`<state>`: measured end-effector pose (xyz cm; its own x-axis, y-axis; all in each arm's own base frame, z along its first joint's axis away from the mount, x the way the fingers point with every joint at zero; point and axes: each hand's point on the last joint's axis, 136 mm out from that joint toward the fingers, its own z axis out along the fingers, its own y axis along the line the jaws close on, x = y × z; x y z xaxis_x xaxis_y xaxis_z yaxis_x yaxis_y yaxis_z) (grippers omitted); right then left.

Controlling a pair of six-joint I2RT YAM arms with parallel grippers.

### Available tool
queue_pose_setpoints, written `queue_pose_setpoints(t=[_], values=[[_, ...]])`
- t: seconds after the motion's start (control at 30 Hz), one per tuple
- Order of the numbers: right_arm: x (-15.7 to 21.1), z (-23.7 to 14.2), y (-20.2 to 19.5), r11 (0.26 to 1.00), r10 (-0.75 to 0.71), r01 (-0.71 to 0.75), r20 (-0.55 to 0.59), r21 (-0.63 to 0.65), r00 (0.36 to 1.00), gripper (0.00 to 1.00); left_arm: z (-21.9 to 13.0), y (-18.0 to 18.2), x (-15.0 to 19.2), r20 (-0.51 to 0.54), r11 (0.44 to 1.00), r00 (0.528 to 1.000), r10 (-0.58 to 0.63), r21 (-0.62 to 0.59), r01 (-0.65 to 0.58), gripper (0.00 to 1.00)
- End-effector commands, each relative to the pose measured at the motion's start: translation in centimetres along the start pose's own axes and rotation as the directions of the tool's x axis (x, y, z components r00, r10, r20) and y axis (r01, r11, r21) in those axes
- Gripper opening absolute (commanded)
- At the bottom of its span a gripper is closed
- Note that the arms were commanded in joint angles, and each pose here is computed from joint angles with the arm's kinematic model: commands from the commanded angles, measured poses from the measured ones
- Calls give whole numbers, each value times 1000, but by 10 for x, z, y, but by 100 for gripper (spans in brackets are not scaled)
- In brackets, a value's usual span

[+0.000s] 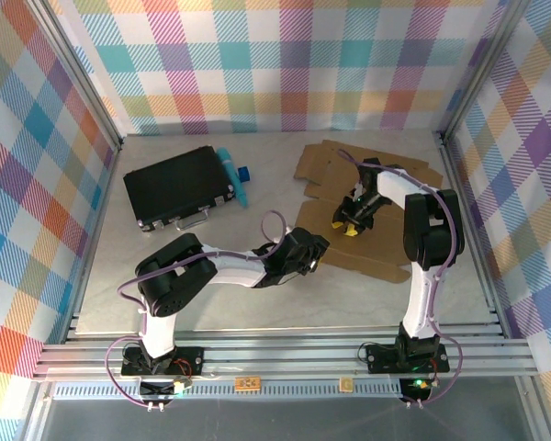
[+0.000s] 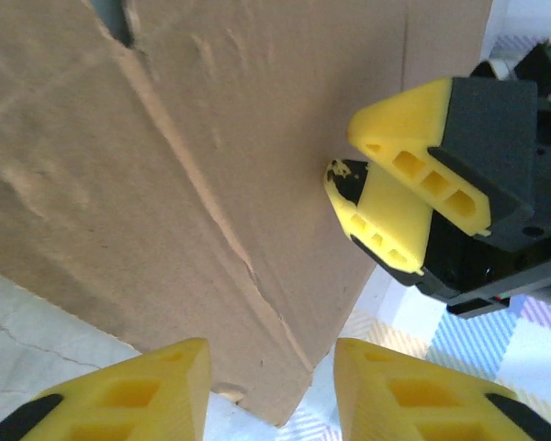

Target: Fold the paper box

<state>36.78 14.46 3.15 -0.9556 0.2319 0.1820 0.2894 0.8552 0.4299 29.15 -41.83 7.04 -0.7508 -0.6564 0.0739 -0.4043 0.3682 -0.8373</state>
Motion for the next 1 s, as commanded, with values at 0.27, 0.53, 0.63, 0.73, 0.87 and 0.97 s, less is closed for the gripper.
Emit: queue_pose_setpoints(t=[0.27, 0.53, 0.63, 0.73, 0.87, 0.97], values=[[11, 6, 17, 998, 13, -17, -69, -60, 998, 38, -30, 14, -7, 0, 972, 999, 32, -235, -31, 53], [11, 15, 46, 993, 28, -37, -82, -108, 996, 37, -33, 40, -20, 30, 977, 996, -87, -192, 91, 60], [10, 15, 49, 993, 32, -40, -81, -108, 996, 37, -34, 47, -27, 49, 971, 996, -74, -222, 83, 61], [10, 15, 51, 993, 30, -40, -88, -108, 996, 37, -34, 52, -38, 79, 975, 994, -74, -205, 89, 62], [10, 4, 55, 994, 5, -11, -60, -105, 998, 37, -25, 40, -49, 85, 989, 995, -45, -135, 56, 61], [-3, -29, 65, 994, -58, 63, 55, -94, 997, 44, -25, 32, -49, 86, 991, 996, -23, -131, 34, 61]])
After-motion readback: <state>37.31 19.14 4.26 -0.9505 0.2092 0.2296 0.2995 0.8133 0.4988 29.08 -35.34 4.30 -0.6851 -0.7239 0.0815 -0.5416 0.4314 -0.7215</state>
